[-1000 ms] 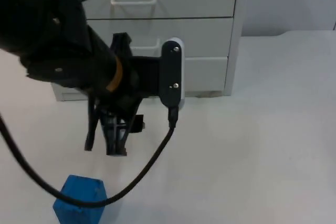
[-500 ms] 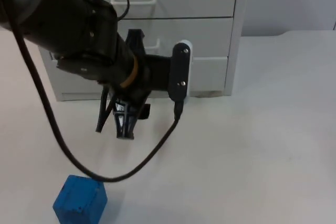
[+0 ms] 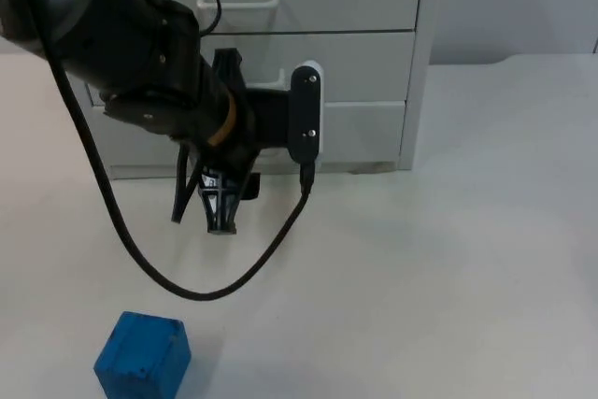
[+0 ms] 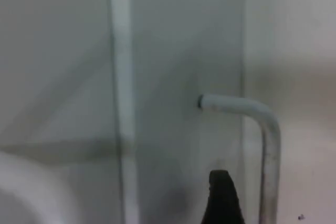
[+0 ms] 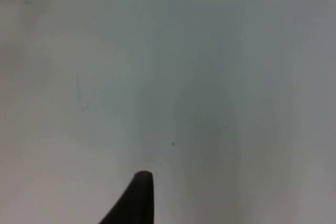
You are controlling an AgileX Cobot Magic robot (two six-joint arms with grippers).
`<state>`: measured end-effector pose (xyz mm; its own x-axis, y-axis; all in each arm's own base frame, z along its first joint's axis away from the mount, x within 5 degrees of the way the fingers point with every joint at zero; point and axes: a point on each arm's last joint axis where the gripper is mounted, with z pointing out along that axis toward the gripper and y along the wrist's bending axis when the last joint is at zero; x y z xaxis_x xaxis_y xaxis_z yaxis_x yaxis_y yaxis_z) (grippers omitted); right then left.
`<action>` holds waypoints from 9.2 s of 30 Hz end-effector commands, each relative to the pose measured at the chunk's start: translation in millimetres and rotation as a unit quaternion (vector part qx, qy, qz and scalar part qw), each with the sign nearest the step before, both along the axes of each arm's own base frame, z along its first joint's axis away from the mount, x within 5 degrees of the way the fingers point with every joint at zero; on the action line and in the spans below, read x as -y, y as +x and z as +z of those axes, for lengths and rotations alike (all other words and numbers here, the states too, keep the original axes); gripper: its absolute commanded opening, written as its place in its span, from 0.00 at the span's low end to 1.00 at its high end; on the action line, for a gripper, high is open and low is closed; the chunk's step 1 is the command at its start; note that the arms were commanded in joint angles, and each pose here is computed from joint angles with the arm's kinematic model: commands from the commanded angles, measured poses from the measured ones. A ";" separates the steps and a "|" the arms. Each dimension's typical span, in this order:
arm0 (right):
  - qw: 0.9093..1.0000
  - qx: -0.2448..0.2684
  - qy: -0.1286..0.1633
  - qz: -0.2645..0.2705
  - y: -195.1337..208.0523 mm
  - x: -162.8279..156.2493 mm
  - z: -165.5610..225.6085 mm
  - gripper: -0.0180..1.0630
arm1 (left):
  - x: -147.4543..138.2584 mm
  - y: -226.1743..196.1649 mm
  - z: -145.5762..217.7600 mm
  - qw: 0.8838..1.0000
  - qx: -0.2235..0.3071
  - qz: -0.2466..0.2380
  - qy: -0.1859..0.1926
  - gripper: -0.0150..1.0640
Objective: Open the drawer with the left hand, place the block into the drawer with the right hand, then close the drawer with the left hand.
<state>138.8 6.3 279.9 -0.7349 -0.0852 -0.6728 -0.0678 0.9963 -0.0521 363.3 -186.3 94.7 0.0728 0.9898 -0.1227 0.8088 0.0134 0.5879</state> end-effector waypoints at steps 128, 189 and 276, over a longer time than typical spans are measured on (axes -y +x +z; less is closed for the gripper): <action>1.000 0.003 0.013 -0.009 1.1 -0.5 -0.1 0.97 | -171.9 -271.7 234.8 0.725 0.045 0.468 -0.503 0.92; 0.824 -0.083 -0.142 0.542 70.3 -415.4 -138.5 0.86 | -176.4 -300.8 228.3 0.724 0.015 0.494 -0.481 0.99; 0.982 0.038 0.037 0.180 180.9 -317.3 -121.3 0.99 | -178.0 -300.2 228.7 0.729 0.026 0.493 -0.474 0.99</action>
<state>321.2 320.6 144.9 -0.6420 -0.2758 -0.7153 -0.3936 0.9193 -0.0013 63.3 -8.6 323.4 -0.5950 0.0381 -0.8029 0.1107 0.9932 -0.0349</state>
